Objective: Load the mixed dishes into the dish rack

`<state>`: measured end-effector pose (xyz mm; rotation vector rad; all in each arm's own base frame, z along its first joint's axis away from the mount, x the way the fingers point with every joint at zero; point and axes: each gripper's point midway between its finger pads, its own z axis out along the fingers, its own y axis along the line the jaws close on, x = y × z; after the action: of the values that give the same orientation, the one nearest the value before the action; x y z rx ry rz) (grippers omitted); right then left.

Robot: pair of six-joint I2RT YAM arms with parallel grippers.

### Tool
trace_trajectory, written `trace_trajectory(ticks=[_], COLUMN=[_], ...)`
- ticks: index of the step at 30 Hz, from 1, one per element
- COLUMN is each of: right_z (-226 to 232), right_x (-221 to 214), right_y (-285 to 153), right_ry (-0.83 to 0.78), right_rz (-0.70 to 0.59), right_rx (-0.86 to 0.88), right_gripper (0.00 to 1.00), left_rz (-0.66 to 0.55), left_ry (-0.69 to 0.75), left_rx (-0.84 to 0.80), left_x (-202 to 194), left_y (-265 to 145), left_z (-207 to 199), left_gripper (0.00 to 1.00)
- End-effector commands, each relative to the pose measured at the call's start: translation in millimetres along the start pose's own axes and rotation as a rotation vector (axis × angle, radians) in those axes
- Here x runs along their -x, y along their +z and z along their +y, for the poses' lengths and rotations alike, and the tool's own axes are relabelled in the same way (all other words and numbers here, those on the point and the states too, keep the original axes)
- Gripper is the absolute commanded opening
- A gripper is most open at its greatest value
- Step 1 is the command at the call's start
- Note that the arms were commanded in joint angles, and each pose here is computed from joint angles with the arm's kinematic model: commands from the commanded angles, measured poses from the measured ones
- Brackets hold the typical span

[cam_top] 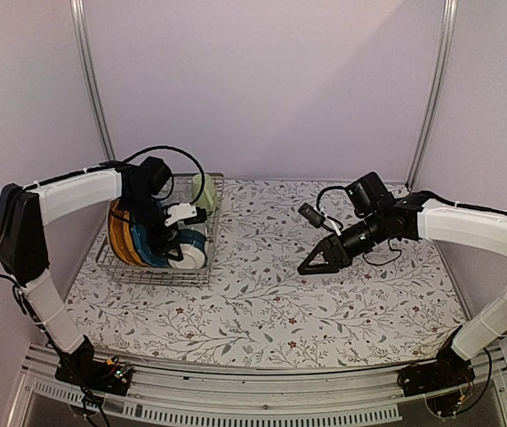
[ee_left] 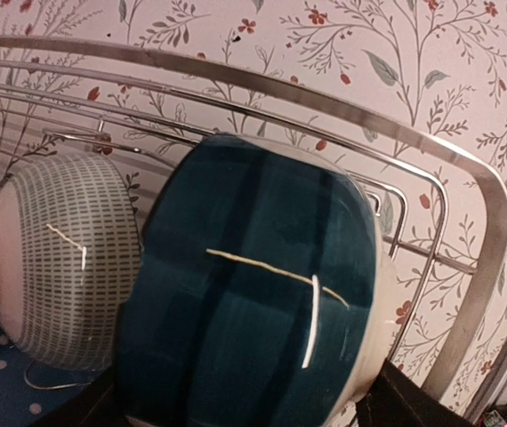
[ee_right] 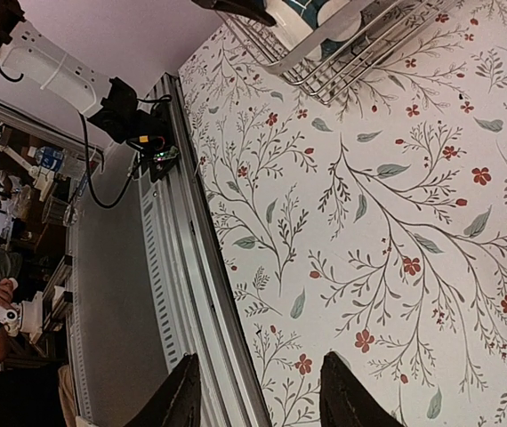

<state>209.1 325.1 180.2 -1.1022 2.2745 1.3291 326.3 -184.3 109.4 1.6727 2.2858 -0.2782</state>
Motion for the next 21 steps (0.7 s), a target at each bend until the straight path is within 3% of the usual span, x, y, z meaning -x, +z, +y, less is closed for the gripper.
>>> trace_trajectory(ticks=[1,21], right_z=[-4.8,-6.2], right_x=[-4.6,-6.9], right_y=[4.3,7.2], right_ry=[0.016,0.024], right_rz=[0.012,0.021], right_rx=[0.015,0.021], right_gripper=[0.45,0.45], left_rz=[-0.039,-0.037], left_ry=[0.004,0.01], left_rx=[0.057,0.104], left_x=[11.3,16.7], left_y=[-12.2,-17.4], left_z=[10.3,20.1], left_gripper=[0.78,0.83])
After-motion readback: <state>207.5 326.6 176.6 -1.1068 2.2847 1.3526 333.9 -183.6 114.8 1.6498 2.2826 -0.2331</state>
